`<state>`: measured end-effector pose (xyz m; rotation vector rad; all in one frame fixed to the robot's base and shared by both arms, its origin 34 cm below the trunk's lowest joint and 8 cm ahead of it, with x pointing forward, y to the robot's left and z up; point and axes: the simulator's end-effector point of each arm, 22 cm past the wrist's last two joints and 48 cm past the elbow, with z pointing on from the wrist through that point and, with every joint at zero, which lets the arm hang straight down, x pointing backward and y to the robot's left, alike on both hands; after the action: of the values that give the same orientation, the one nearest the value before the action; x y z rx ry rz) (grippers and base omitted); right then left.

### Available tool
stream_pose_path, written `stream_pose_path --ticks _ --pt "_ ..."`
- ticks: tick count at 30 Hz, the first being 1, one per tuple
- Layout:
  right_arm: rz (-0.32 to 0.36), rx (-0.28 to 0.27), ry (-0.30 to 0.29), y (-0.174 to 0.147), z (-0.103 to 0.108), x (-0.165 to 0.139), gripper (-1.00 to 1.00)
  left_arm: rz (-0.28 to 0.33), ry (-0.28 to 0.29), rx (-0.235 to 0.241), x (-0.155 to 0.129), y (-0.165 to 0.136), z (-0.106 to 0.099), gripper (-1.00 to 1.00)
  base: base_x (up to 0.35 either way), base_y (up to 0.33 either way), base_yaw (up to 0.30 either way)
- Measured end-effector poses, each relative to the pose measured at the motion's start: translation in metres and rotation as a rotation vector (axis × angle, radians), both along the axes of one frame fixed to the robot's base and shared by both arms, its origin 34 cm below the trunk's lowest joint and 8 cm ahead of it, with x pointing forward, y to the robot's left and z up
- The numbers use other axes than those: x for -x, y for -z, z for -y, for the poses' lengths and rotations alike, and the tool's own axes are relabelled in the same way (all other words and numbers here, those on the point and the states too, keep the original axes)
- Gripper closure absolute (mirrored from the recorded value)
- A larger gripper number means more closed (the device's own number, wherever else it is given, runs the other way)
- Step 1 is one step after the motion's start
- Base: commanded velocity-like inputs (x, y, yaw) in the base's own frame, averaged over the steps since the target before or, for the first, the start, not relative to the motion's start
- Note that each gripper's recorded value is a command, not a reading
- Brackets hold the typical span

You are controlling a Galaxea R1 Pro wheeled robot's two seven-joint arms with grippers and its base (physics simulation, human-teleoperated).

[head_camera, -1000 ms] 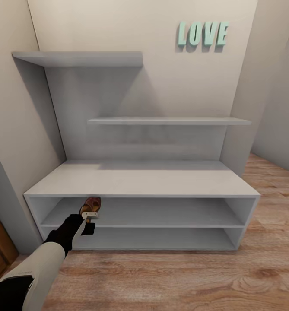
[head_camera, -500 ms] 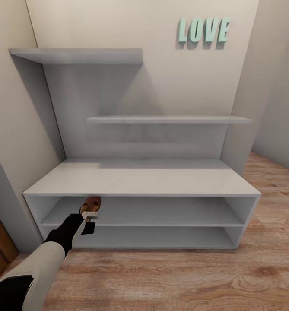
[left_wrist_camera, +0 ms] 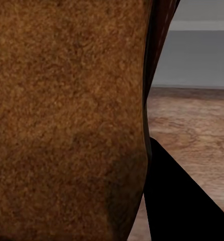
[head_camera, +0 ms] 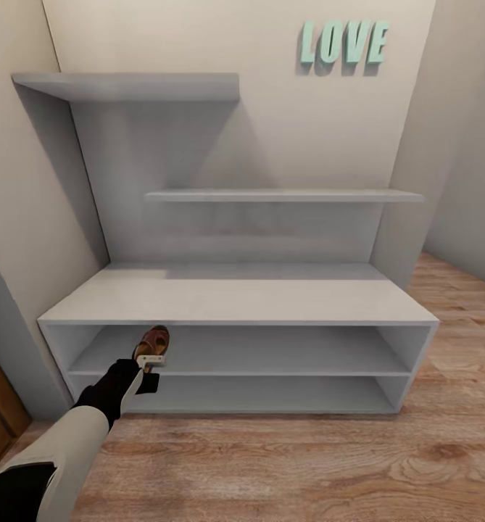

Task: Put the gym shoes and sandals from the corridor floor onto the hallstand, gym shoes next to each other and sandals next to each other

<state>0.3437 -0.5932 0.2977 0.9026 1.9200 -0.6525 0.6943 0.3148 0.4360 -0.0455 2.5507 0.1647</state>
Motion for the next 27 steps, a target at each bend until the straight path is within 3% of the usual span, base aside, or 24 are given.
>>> stream_pose_path --ticks 7,27 --pt "0.001 0.000 0.002 0.0000 0.0002 0.0002 1.00 0.000 -0.002 -0.003 0.0003 -0.0001 -0.0028 1.00 0.020 0.000 0.000" --pt "0.000 0.000 0.001 -0.0001 0.0001 0.0001 1.00 -0.005 -0.004 -0.004 0.0022 0.0026 -0.0038 1.00 0.129 0.014 0.000"
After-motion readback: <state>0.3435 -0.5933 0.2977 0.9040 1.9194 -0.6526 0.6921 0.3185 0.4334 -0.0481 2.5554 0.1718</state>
